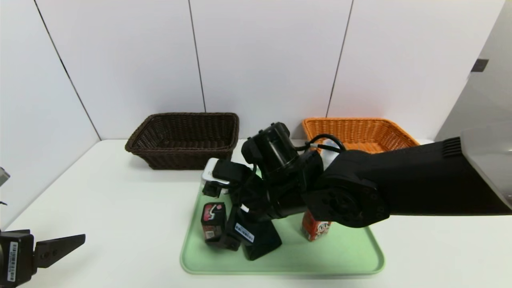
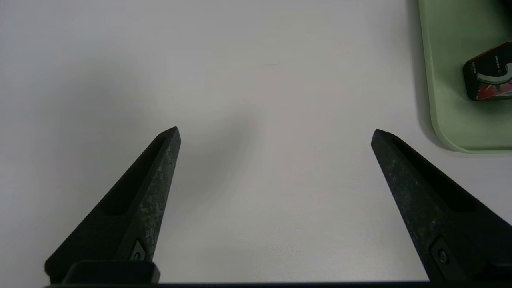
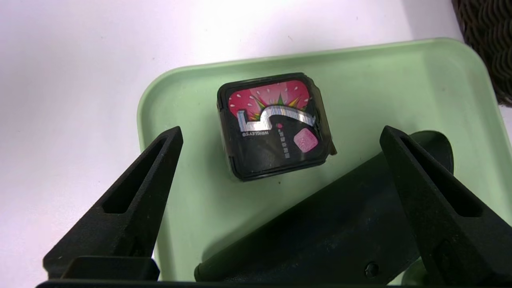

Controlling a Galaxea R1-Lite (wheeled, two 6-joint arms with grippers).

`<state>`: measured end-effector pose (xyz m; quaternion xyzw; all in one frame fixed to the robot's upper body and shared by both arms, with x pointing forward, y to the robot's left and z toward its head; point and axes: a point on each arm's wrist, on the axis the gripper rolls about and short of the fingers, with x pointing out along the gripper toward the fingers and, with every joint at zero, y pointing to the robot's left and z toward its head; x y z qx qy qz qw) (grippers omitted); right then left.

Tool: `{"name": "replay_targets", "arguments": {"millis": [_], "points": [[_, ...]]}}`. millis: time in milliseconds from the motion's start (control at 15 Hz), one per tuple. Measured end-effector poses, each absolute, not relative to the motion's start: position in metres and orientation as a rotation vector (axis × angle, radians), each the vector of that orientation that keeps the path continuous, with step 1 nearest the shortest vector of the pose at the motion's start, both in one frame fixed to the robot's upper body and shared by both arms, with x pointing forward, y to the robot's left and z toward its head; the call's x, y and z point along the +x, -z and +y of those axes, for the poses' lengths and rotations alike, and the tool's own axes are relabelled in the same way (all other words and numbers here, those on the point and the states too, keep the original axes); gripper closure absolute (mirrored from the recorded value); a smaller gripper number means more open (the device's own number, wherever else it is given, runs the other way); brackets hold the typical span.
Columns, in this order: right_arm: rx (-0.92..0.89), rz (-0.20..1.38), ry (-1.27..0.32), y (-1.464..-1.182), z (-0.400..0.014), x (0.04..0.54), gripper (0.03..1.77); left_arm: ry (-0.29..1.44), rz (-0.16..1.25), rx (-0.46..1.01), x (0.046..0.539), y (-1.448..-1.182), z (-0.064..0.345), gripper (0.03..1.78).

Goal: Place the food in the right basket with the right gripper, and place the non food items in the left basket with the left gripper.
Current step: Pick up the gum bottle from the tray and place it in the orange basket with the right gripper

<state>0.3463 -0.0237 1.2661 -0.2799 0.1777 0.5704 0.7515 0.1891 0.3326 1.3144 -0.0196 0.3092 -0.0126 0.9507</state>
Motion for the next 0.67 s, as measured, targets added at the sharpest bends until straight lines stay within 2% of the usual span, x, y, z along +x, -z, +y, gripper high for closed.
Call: {"name": "replay_targets", "arguments": {"millis": [267,667], "points": [[-0.524,0.312,-1.230,-1.258,-0.025,0.346,0.10,0.027,0.631,-0.039,0.189,-1.314,0.333,0.12],[-0.449,0.302,-1.241,-1.251,-0.025,0.346,0.10,0.026,0.632,-0.038,0.189,-1.314,0.333,0.12]]}}
